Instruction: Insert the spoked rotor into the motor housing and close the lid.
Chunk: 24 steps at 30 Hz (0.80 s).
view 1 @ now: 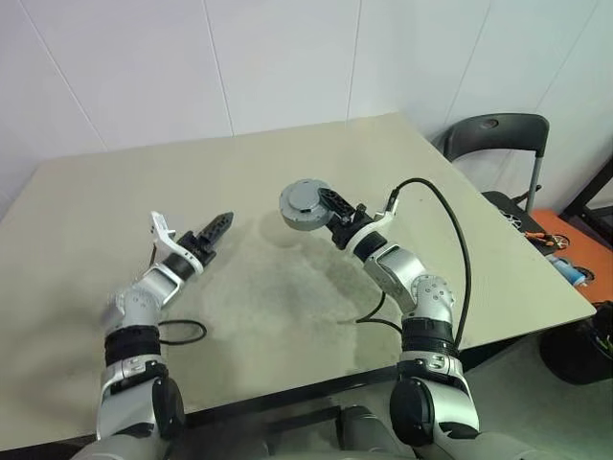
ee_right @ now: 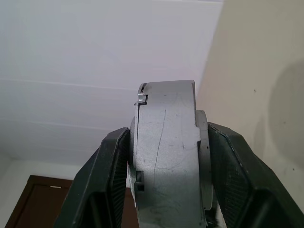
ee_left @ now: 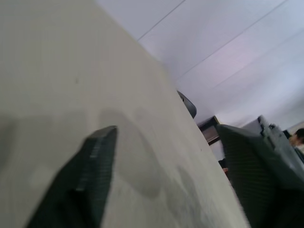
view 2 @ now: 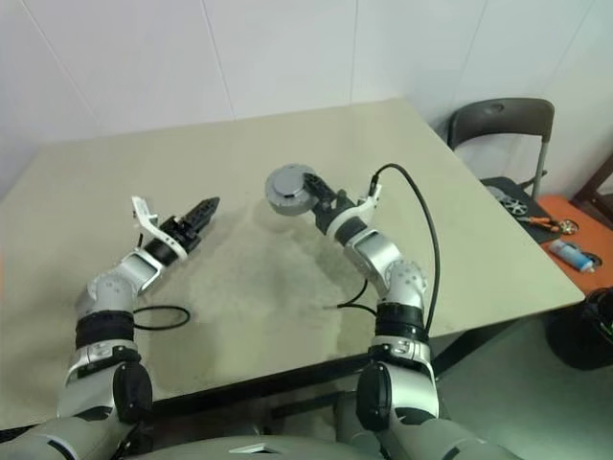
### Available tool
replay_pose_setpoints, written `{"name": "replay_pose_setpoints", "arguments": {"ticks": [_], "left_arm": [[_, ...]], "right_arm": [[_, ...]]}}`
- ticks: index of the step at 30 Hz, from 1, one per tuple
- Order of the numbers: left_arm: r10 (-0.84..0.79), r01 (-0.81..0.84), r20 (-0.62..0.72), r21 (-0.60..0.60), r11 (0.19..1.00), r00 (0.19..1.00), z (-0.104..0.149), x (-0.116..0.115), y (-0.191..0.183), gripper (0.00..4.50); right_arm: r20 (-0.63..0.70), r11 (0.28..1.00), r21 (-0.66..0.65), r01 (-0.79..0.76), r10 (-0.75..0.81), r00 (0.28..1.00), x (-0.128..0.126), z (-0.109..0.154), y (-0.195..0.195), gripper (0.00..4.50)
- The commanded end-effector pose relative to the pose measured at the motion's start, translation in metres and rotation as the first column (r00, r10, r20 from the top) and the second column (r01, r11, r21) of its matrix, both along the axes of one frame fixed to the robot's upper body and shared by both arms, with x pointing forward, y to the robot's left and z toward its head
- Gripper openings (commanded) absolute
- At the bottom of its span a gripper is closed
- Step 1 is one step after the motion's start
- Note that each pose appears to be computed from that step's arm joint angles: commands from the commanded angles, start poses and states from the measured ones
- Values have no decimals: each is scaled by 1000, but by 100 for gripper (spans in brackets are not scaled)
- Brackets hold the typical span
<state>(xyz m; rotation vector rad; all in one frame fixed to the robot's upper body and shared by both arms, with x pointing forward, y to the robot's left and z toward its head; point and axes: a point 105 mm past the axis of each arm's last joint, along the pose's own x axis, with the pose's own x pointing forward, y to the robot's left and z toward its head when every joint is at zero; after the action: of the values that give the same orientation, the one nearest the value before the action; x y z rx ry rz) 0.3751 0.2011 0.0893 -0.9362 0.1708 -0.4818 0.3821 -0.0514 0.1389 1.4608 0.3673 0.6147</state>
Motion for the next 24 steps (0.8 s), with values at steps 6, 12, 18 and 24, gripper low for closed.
{"name": "replay_pose_setpoints", "arguments": {"ticks": [6,12,18,24], "left_arm": [[-223,236,90,-168,957,971,34,-18,-49,448],[-258,278,117,-219,935,959,46,-12,-71,448],[-272,295,123,-242,924,954,50,-8,-74,448],[-355,358,62,-265,895,933,39,-10,-98,448]], "right_arm": [[118,998,30,-56,53,992,1,37,17,213],[126,997,12,-70,68,990,0,39,20,213],[127,997,-2,-75,74,989,-1,39,21,213],[113,997,-17,-69,70,991,0,34,19,213]]}}
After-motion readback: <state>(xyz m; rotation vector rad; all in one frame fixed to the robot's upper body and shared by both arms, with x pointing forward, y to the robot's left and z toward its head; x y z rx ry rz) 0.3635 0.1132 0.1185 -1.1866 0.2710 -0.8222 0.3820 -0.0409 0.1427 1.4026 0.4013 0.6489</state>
